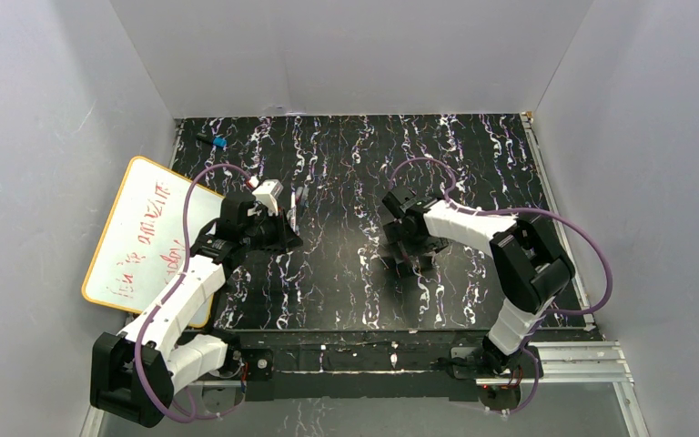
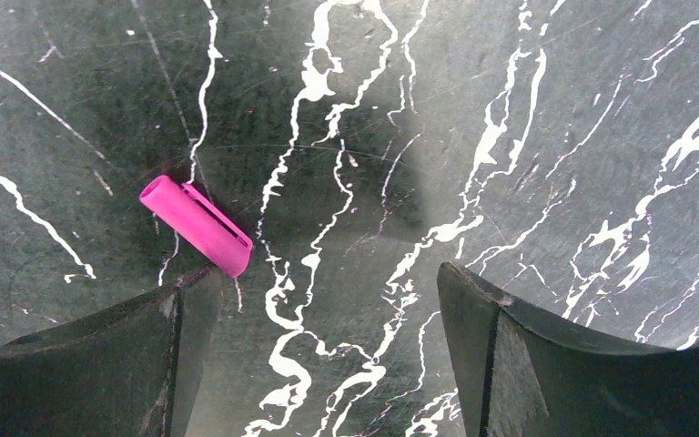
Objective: Insert the pens into the pen caps
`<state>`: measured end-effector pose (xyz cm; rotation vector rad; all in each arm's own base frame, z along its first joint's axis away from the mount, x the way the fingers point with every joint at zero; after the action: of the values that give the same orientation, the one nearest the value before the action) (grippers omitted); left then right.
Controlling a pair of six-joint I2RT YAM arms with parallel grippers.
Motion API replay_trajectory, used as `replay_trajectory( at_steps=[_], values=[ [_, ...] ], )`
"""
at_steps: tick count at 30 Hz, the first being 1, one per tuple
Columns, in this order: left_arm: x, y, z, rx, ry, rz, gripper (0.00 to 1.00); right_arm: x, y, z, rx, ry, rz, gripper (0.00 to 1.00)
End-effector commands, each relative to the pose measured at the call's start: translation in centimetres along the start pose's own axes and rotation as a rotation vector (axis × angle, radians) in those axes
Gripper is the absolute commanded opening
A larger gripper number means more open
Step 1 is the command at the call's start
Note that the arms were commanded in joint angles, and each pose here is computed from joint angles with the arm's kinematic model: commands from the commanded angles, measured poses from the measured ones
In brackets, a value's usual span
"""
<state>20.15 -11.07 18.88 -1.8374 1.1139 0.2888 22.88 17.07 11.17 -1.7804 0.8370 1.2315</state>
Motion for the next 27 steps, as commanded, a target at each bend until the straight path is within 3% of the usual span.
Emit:
replay_trajectory(
  at_steps=[1,12,20,27],
  values=[
    [-0.2,-0.2,-0.2,0.009,0.015,0.0,0.0,1.0,0.7,-1.3,0.014,0.056,0.062,0.94],
    [-0.2,-0.2,-0.1,0.009,0.015,-0.001,0.0,1.7,-1.4,-2.8,0.058,0.058,0.019,0.94],
    [-0.1,-0.2,-0.1,0.01,0.011,0.001,0.0,2.8,-4.4,-1.3,0.071,-0.06,-0.068,0.93],
    [-0.1,-0.2,-0.1,0.011,0.014,0.001,0.0,2.2,-6.3,-1.8,0.103,-0.008,-0.139,0.92]
  ],
)
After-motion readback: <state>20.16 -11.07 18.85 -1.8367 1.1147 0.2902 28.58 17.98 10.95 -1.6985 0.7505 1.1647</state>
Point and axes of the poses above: each gripper's point midway between its finger pads, its own x axis out along the fingers, its own z axis along the line the jaws close on, y = z × x, the point moved 9 cm from there along -x, back along the fingers, and after that the axes turned 6 degrees about -x, right-handed, at the moved point
